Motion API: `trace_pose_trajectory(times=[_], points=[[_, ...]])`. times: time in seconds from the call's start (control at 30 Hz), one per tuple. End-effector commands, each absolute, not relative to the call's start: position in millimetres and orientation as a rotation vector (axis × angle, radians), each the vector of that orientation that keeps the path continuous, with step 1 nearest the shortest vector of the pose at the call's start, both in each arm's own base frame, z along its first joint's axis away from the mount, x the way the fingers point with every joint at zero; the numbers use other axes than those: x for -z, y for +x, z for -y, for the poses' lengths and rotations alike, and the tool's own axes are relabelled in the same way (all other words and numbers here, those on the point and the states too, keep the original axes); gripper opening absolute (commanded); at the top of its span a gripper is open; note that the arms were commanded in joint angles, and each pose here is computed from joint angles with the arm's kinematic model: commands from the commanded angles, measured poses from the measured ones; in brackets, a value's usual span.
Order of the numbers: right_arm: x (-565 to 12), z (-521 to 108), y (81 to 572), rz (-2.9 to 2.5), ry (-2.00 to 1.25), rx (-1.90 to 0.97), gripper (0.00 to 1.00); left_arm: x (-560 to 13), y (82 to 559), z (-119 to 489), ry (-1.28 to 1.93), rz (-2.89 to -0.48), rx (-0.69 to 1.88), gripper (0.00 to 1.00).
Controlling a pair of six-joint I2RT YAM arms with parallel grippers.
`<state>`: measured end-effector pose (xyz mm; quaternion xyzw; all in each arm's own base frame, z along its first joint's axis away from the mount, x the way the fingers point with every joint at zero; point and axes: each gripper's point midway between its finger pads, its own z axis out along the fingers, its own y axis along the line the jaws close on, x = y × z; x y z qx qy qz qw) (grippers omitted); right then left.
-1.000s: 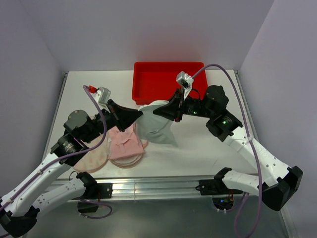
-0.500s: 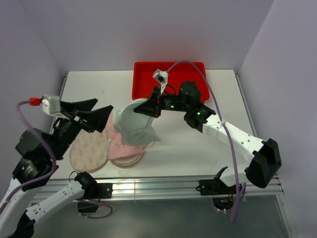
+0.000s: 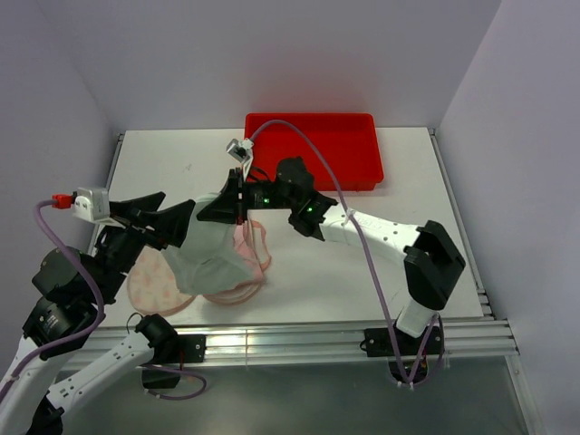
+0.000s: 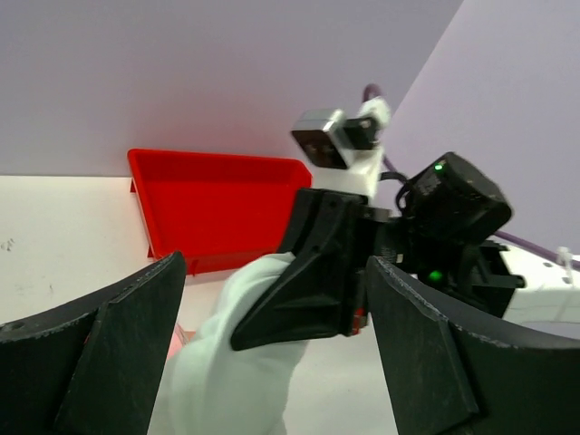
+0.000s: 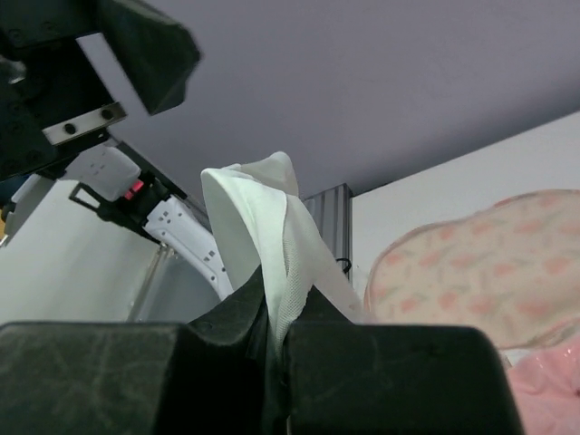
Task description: Place the bra in the laundry bag and zip it closed
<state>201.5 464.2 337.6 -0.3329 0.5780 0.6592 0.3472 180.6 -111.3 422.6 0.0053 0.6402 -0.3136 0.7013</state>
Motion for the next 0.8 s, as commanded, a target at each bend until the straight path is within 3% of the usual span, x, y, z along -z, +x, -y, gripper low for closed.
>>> trace_pose_trajectory(times=[0.0, 0.37, 0.77], points=[[-357, -476, 210, -1.408, -0.833, -1.778, 0.0, -422, 180, 106, 0.01, -1.408, 0.674, 0.87], [-261, -506, 274, -1.637, -0.711, -1.755, 0.0, -401, 192, 115, 0.02, -1.451, 0.647, 0.87], [-182, -499, 331, -1.858, -0.586, -1.668, 0.0, -377, 206, 138, 0.042, -1.523, 0.672, 0.83]])
